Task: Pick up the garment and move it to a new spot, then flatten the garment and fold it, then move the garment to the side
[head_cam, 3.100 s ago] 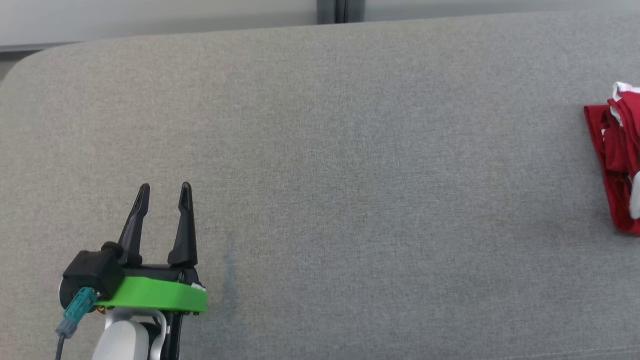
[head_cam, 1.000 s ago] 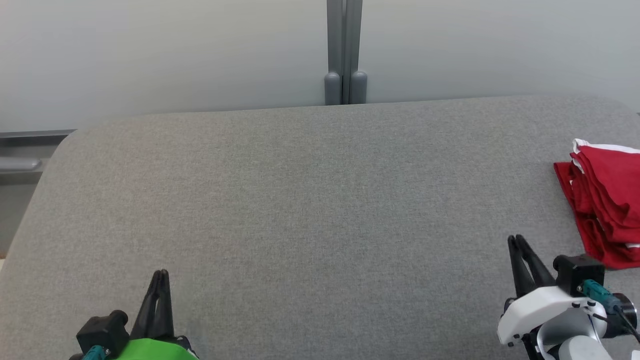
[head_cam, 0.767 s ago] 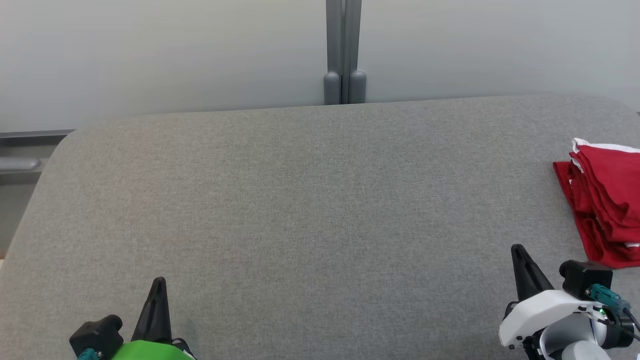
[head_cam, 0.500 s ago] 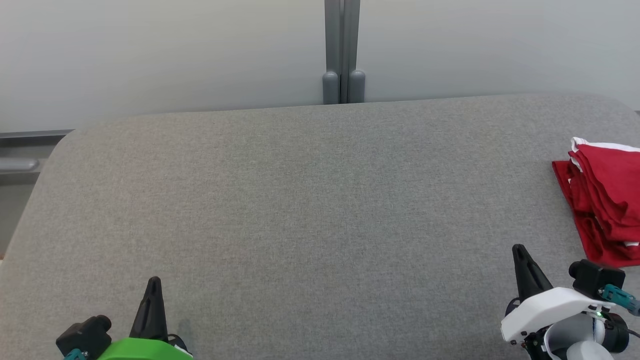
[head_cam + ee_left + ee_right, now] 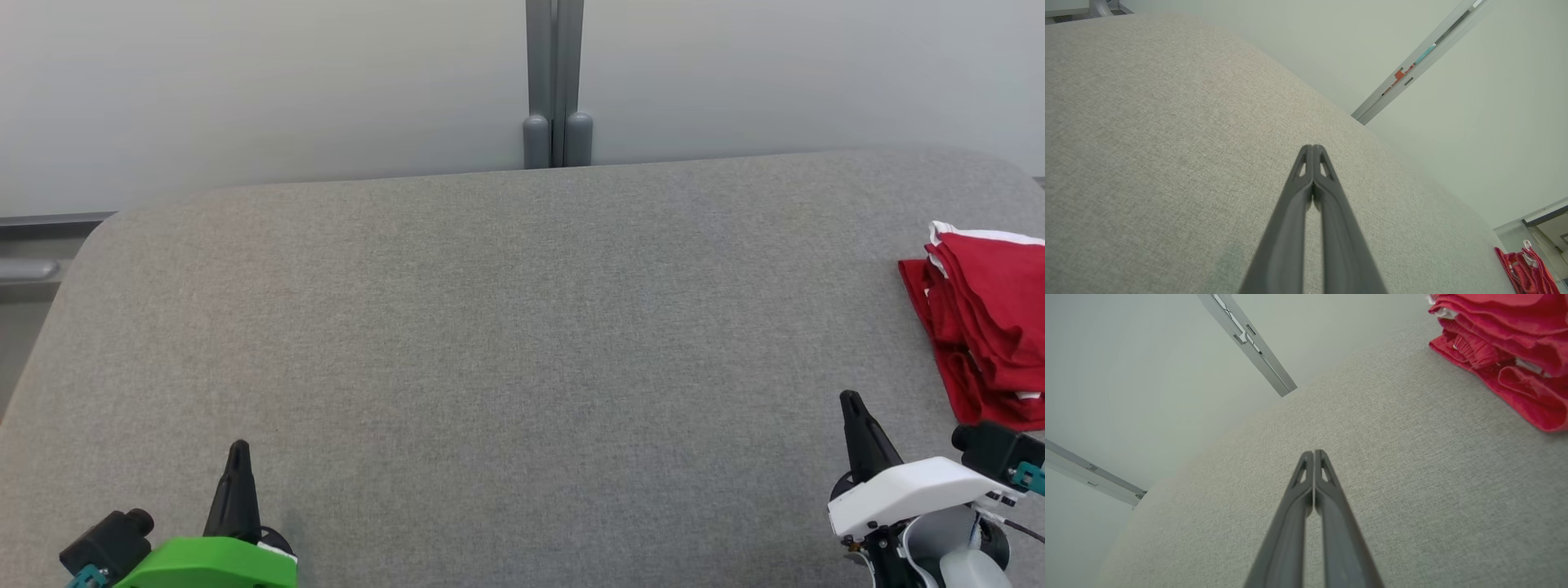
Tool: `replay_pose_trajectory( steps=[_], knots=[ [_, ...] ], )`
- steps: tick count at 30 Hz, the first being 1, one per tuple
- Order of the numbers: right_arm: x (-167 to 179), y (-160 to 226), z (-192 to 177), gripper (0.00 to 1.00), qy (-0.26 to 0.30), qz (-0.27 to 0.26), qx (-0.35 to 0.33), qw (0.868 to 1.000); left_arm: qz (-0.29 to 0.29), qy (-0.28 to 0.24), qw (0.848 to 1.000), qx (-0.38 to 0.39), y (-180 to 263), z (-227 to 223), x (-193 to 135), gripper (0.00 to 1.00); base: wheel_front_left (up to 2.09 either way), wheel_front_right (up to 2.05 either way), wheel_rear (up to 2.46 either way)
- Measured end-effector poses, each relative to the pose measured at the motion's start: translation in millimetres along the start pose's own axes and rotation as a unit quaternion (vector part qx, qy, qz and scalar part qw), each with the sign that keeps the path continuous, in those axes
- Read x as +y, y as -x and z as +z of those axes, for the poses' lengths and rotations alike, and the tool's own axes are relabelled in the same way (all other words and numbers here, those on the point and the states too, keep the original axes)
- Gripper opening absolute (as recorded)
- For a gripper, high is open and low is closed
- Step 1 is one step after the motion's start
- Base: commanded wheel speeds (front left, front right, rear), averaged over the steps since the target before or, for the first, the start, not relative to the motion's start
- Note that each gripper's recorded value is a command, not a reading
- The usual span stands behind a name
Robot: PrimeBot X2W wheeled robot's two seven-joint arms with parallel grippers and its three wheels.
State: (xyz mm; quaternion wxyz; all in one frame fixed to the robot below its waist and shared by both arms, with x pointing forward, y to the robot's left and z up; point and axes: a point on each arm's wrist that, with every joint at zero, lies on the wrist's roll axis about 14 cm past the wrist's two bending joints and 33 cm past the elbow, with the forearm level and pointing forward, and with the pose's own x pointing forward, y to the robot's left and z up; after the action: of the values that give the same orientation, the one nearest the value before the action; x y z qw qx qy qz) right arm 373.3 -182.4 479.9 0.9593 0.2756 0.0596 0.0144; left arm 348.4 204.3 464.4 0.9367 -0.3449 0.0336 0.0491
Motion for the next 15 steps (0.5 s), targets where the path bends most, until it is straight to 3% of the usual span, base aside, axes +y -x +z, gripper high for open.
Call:
replay_pose_trajectory(
  steps=[15],
  knots=[
    [-0.8, -3.0, 6.9, 0.00, -0.117, -0.002, -0.011, 0.993, 0.003, 0.098, 0.995, 0.002, -7.6, 5.1, -2.6, 0.00, 0.00, 0.00, 0.00]
  ],
)
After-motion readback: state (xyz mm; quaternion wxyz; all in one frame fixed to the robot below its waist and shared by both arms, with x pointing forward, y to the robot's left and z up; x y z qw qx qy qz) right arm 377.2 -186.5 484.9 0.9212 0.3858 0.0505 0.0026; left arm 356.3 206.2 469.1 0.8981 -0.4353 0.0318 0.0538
